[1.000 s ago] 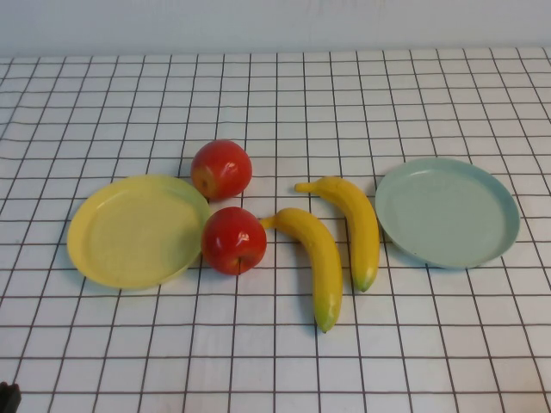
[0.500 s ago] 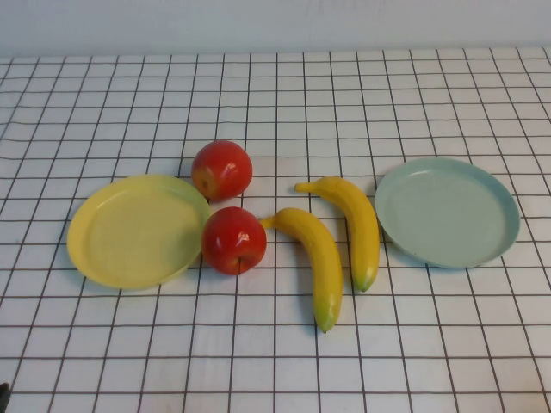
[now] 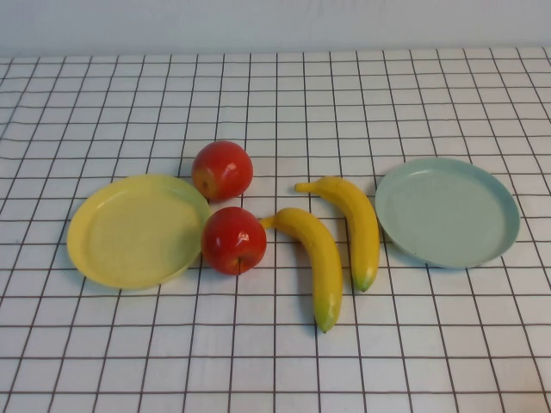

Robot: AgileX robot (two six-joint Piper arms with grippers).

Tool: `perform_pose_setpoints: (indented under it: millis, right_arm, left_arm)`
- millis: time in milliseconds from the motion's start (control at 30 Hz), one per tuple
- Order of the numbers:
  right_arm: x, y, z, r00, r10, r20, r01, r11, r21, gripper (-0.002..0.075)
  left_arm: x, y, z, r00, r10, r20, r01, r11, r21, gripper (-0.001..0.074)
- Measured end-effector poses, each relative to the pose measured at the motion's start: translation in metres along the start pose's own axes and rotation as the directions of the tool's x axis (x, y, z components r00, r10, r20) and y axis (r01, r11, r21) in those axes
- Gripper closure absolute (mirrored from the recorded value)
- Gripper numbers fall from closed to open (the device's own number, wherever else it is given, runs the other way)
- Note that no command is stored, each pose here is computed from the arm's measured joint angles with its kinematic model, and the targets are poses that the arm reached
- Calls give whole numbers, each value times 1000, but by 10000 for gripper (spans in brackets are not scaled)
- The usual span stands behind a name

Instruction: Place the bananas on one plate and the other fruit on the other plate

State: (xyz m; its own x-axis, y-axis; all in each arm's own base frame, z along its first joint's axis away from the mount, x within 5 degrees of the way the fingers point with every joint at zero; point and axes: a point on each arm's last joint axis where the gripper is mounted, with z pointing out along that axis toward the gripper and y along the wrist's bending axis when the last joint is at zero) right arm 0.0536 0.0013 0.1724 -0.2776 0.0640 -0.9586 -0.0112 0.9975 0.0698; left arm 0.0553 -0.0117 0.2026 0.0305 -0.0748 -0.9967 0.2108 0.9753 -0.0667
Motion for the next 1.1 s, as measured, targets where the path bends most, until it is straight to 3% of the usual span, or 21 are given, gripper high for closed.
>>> perform_pose_setpoints:
  millis: [133,233,367,533,633,767,900,1100]
  right_arm:
    - [0,0,0,1000,0,0,0,1000,0,741]
    - [0,0,0,1000,0,0,0,1000,0,741]
    - [0,0,0,1000,0,0,0,1000,0,741]
    - [0,0,0,1000,0,0,0,1000,0,741]
    - [0,0,0,1000,0,0,0,1000,0,741]
    - [0,0,0,1000,0,0,0,1000,0,741]
    - [0,0,0,1000,0,0,0,1000,0,741]
    - [0,0,0,1000,0,0,0,1000,0,741]
  left_arm:
    - [-24,-2,-3,943,-211,257,199,977,72,734]
    - [-37,-2,-8,879,-283,384,251,959,132,735]
    - [-46,-2,-13,814,-340,471,283,940,189,734]
    - [-48,-2,-14,764,-444,467,367,896,251,734]
    - [-43,-3,-11,779,-483,399,413,875,253,734]
    - [-39,-2,-5,890,-448,89,445,894,50,734]
    - [-59,0,-1,957,-268,-115,259,962,-81,734]
    - [-102,-5,32,955,-27,-296,12,999,-50,734]
